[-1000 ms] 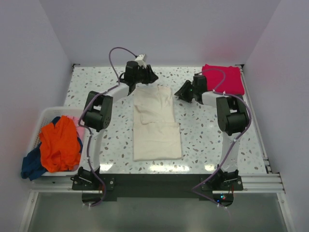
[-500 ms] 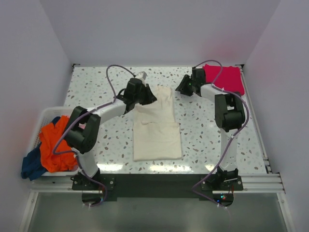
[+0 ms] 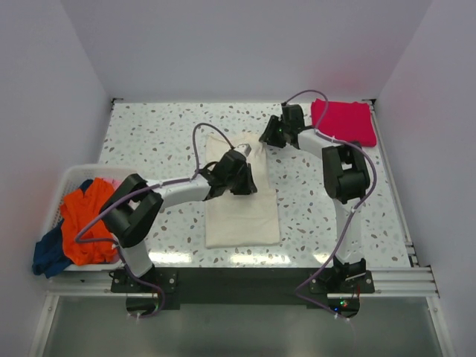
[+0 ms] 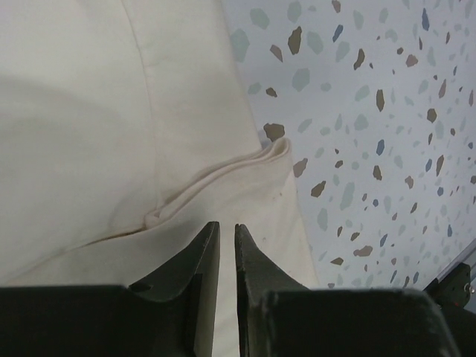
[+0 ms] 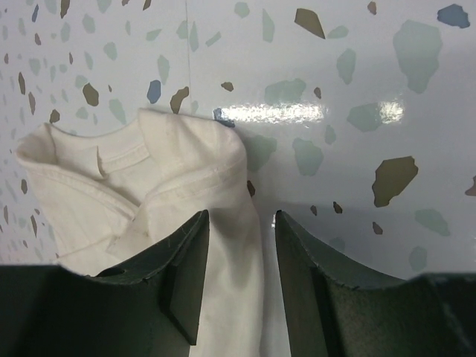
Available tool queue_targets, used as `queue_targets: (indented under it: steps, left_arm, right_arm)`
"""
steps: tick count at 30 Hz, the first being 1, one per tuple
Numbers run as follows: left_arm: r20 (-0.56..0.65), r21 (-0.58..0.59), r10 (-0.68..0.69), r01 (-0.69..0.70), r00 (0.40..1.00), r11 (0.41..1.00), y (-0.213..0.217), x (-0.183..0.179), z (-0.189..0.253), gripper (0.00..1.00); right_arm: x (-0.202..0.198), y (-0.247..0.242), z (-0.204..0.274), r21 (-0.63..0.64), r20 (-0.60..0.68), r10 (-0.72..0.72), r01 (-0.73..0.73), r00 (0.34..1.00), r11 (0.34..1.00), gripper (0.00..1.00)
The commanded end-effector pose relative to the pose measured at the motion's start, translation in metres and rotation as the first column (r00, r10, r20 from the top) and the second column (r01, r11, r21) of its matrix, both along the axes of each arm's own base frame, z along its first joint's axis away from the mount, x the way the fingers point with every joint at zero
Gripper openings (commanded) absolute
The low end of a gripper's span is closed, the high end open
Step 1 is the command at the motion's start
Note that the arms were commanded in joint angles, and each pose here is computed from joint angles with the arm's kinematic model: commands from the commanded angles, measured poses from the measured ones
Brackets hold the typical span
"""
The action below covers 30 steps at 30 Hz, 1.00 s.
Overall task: Fold and stack the t-shirts
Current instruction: Fold the tshirt
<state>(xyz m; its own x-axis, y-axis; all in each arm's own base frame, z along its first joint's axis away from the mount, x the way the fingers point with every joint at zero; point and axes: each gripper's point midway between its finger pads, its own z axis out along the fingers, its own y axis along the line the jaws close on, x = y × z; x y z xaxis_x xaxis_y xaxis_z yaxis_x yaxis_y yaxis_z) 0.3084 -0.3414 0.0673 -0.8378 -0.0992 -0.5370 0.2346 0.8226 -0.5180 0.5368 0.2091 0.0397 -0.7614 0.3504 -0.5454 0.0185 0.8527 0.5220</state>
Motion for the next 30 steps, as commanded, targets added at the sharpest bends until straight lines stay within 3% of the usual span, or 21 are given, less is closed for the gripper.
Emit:
queue_targets:
  steps: [1,4,15,23,30]
  left_arm:
    - [-0.034,0.068,0.030,-0.028,0.999,0.997,0.010,-0.009,-0.018,0.18]
    - [-0.061,0.103,0.028,-0.022,0.998,0.994,0.014,-0.015,-0.031,0.16]
    - [-0.117,0.194,-0.007,0.030,0.993,0.981,0.021,-0.025,-0.057,0.13]
    - [-0.119,0.223,-0.055,0.081,0.991,0.972,0.013,-0.017,-0.061,0.13]
    - [-0.089,0.182,-0.079,0.094,0.993,0.979,-0.003,0.015,-0.043,0.13]
  right_arm:
    - [0.015,-0.001,0.008,-0.024,0.045,-0.011,0.013,0.999,1.000,0.44]
    - [0.016,0.005,0.005,-0.035,0.041,-0.003,0.004,0.999,0.999,0.43]
    - [0.032,0.003,0.006,-0.134,0.068,-0.003,0.012,0.998,0.991,0.14]
    - [0.044,-0.012,0.027,-0.251,0.133,-0.013,0.047,0.991,0.967,0.12]
    - [0.053,-0.020,0.032,-0.300,0.144,-0.026,0.068,0.989,0.952,0.13]
